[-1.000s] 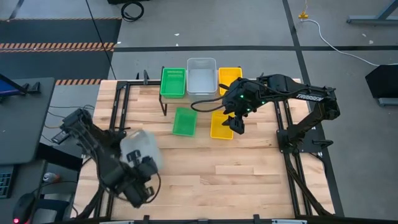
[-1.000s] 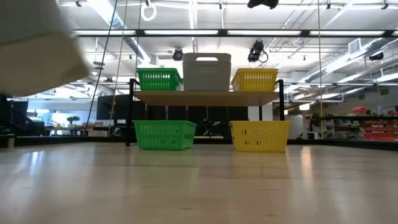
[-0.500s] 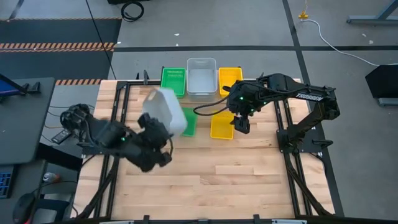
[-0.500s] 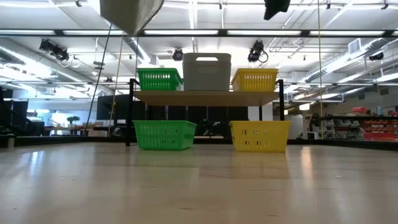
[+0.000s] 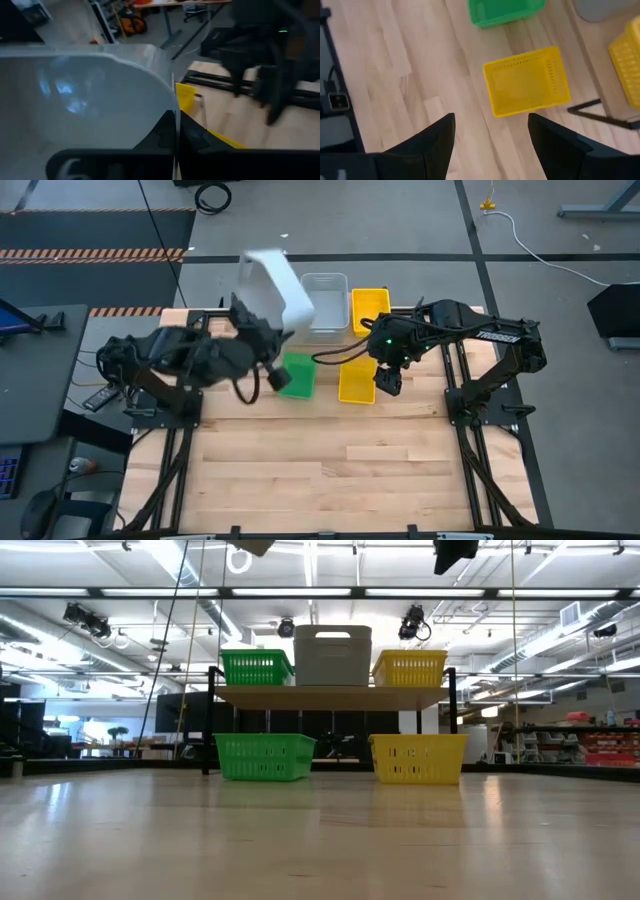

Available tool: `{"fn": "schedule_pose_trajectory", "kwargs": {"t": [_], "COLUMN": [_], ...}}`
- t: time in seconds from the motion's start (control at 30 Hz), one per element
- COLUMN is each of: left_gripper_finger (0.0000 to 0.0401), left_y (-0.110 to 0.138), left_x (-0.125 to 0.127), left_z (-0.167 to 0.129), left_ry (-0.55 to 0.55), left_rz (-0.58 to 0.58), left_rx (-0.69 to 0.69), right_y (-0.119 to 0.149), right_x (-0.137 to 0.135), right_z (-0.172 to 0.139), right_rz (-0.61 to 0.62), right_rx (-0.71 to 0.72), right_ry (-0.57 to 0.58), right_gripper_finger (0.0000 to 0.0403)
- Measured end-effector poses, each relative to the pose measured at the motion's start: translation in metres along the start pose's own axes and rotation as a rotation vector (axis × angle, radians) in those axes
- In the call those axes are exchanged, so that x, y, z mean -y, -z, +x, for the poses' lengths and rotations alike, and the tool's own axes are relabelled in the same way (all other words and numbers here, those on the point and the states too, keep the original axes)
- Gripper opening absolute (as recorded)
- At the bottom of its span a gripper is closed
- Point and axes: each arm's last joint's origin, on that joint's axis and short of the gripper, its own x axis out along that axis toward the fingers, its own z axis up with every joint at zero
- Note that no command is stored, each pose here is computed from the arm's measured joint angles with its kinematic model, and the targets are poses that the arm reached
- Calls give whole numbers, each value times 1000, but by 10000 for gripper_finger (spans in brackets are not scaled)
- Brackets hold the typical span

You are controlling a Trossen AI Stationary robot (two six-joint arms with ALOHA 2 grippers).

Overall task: Stack baskets on shelf by color
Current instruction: Stack the gray bin on top of the gray bins on the shelf

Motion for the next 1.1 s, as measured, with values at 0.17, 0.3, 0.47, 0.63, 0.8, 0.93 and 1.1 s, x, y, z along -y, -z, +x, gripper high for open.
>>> {"fn": "schedule_pose_trajectory", "kwargs": {"t": [0.17,0.3,0.47,0.63,0.8,0.93,1.1], "left_gripper_finger": [5,5,6,6,6,6,6], "left_y": [-1,-2,-2,-2,-2,-4,-7], "left_x": [-10,-13,-14,-14,-21,-27,-34], "left_z": [13,17,17,20,27,32,44], "left_ry": [13,37,36,91,93,71,90], "left_rz": [59,68,68,77,75,56,35], "left_rx": [-25,-36,-35,-45,-59,-49,-43], "right_y": [3,7,16,24,29,31,31], "right_x": [3,5,6,4,2,3,4], "right_z": [-2,-11,-27,-39,-42,-42,-42], "right_rz": [117,227,365,444,440,436,418], "right_rx": [-2,46,140,200,205,185,191], "right_ry": [62,73,104,114,127,145,163], "right_gripper_finger": [256,256,256,256,256,256,256]}}
